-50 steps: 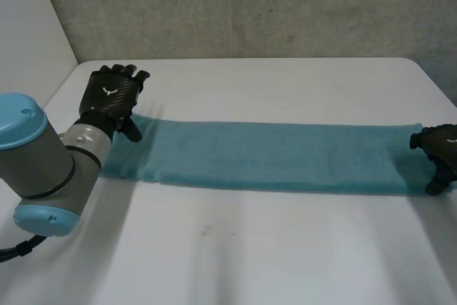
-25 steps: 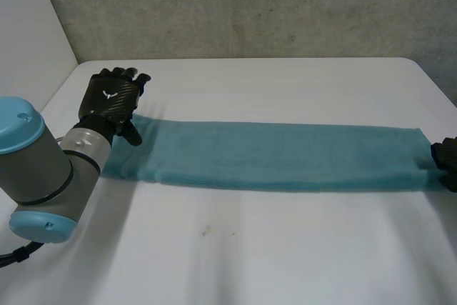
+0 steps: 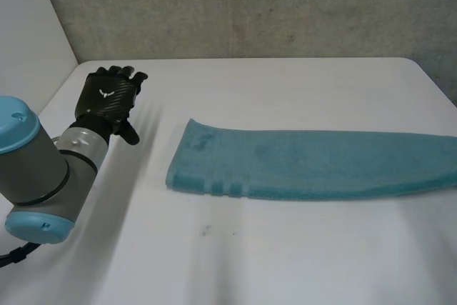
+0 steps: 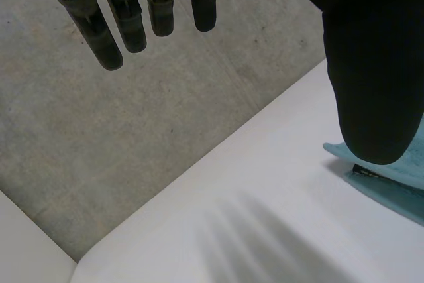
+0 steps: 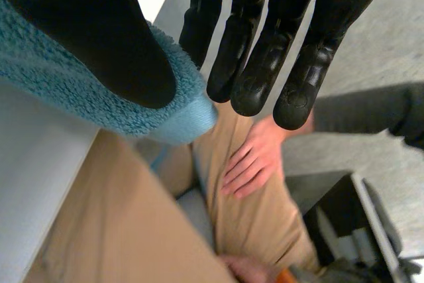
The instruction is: Fold the laundry
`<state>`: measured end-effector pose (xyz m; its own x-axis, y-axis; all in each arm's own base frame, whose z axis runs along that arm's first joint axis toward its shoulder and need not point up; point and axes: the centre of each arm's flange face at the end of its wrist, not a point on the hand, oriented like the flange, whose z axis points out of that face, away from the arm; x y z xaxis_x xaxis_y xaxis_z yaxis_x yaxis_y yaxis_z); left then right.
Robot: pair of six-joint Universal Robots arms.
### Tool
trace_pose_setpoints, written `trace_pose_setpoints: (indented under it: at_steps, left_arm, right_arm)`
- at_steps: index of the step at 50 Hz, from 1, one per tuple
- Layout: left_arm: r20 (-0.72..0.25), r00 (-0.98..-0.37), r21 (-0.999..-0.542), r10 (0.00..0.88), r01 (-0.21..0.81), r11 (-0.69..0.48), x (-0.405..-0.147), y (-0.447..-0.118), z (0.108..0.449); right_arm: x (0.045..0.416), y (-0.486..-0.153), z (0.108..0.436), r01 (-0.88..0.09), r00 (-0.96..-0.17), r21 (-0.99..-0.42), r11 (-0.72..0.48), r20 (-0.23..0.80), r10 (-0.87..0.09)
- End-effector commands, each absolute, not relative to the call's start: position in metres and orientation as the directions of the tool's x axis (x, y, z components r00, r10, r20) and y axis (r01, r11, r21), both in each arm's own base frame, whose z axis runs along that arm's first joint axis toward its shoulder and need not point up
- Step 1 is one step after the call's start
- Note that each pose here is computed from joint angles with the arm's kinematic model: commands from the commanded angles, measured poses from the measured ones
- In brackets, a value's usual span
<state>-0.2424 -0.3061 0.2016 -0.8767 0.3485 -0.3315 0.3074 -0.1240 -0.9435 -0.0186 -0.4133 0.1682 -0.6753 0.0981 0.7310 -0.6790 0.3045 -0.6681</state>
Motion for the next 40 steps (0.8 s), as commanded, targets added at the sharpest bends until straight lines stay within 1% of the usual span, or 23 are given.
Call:
trace_pose_setpoints:
  at_steps: [1, 3, 4, 6, 7, 9, 10, 11, 12, 14, 15, 17, 18, 19, 20, 22, 23, 25, 29, 32, 37, 39, 40]
  left_arm:
    - [-0.332, -0.881, -0.943, 0.338, 0.302, -0.142, -0.241, -0.307, 0.209]
    - [-0.333, -0.882, -0.943, 0.334, 0.300, -0.147, -0.241, -0.306, 0.211]
    - [-0.332, -0.883, -0.943, 0.333, 0.297, -0.150, -0.241, -0.306, 0.212]
    - [-0.332, -0.883, -0.943, 0.331, 0.297, -0.153, -0.241, -0.306, 0.213]
    - [-0.332, -0.885, -0.943, 0.327, 0.296, -0.155, -0.240, -0.307, 0.214]
    - [-0.332, -0.885, -0.942, 0.325, 0.295, -0.160, -0.240, -0.306, 0.216]
    - [-0.332, -0.887, -0.942, 0.321, 0.293, -0.165, -0.239, -0.306, 0.219]
    - [-0.332, -0.887, -0.942, 0.321, 0.293, -0.165, -0.239, -0.306, 0.219]
    - [-0.332, -0.887, -0.941, 0.319, 0.292, -0.169, -0.239, -0.306, 0.220]
    - [-0.333, -0.888, -0.941, 0.318, 0.291, -0.171, -0.239, -0.306, 0.221]
    - [-0.333, -0.889, -0.941, 0.316, 0.290, -0.174, -0.239, -0.305, 0.222]
    - [-0.331, -0.889, -0.941, 0.316, 0.289, -0.175, -0.239, -0.305, 0.223]
    - [-0.333, -0.889, -0.941, 0.316, 0.290, -0.174, -0.239, -0.305, 0.223]
    - [-0.333, -0.889, -0.941, 0.316, 0.290, -0.174, -0.239, -0.305, 0.223]
    - [-0.333, -0.889, -0.941, 0.316, 0.290, -0.174, -0.239, -0.305, 0.223]
    - [-0.333, -0.889, -0.941, 0.315, 0.290, -0.175, -0.239, -0.305, 0.223]
    - [-0.333, -0.889, -0.941, 0.316, 0.290, -0.174, -0.239, -0.305, 0.223]
    - [-0.333, -0.888, -0.941, 0.316, 0.291, -0.172, -0.239, -0.305, 0.222]
    - [-0.332, -0.889, -0.941, 0.315, 0.291, -0.172, -0.238, -0.305, 0.222]
    - [-0.332, -0.888, -0.942, 0.317, 0.293, -0.166, -0.238, -0.304, 0.220]
    - [-0.333, -0.883, -0.941, 0.330, 0.290, -0.171, -0.241, -0.301, 0.220]
    - [-0.333, -0.882, -0.941, 0.333, 0.288, -0.176, -0.243, -0.301, 0.221]
    - [-0.333, -0.881, -0.941, 0.337, 0.286, -0.181, -0.245, -0.301, 0.221]
  right_arm:
    - [0.056, -0.409, 0.209, -0.715, -0.690, -0.692, 0.101, 0.721, 0.059]
    - [0.115, -0.400, 0.223, -0.714, -0.699, -0.699, -0.036, 0.715, -0.012]
    - [0.115, -0.400, 0.223, -0.714, -0.699, -0.699, -0.037, 0.715, -0.013]
    - [0.177, -0.383, 0.235, -0.697, -0.692, -0.695, -0.176, 0.716, -0.092]
    - [0.177, -0.383, 0.235, -0.697, -0.692, -0.695, -0.176, 0.716, -0.092]
    - [0.238, -0.356, 0.248, -0.649, -0.677, -0.692, -0.316, 0.715, -0.175]
    - [0.238, -0.356, 0.248, -0.649, -0.677, -0.692, -0.316, 0.715, -0.175]
    - [0.265, -0.341, 0.252, -0.615, -0.668, -0.693, -0.376, 0.711, -0.219]
    - [0.265, -0.340, 0.252, -0.614, -0.668, -0.693, -0.377, 0.711, -0.219]
    - [0.316, -0.314, 0.238, -0.546, -0.632, -0.709, -0.446, 0.698, -0.337]
    - [0.316, -0.314, 0.238, -0.546, -0.631, -0.709, -0.446, 0.698, -0.338]
    - [0.363, -0.284, 0.213, -0.477, -0.571, -0.731, -0.488, 0.680, -0.460]
    - [0.363, -0.284, 0.213, -0.477, -0.571, -0.731, -0.488, 0.680, -0.460]
    - [0.382, -0.269, 0.202, -0.447, -0.539, -0.741, -0.501, 0.670, -0.510]
    - [0.382, -0.269, 0.201, -0.447, -0.539, -0.741, -0.501, 0.670, -0.510]
    - [0.407, -0.247, 0.176, -0.414, -0.479, -0.756, -0.506, 0.654, -0.585]
    - [0.407, -0.247, 0.176, -0.414, -0.479, -0.756, -0.506, 0.654, -0.585]
    - [0.424, -0.230, 0.150, -0.406, -0.429, -0.765, -0.499, 0.642, -0.635]
    - [0.437, -0.212, 0.126, -0.407, -0.377, -0.765, -0.498, 0.638, -0.672]
    - [0.439, -0.208, 0.115, -0.423, -0.370, -0.766, -0.484, 0.634, -0.679]
    - [0.435, -0.217, 0.140, -0.422, -0.434, -0.769, -0.480, 0.636, -0.638]
    - [0.422, -0.226, 0.183, -0.391, -0.548, -0.802, -0.451, 0.596, -0.586]
    - [0.422, -0.226, 0.183, -0.391, -0.549, -0.803, -0.451, 0.596, -0.586]
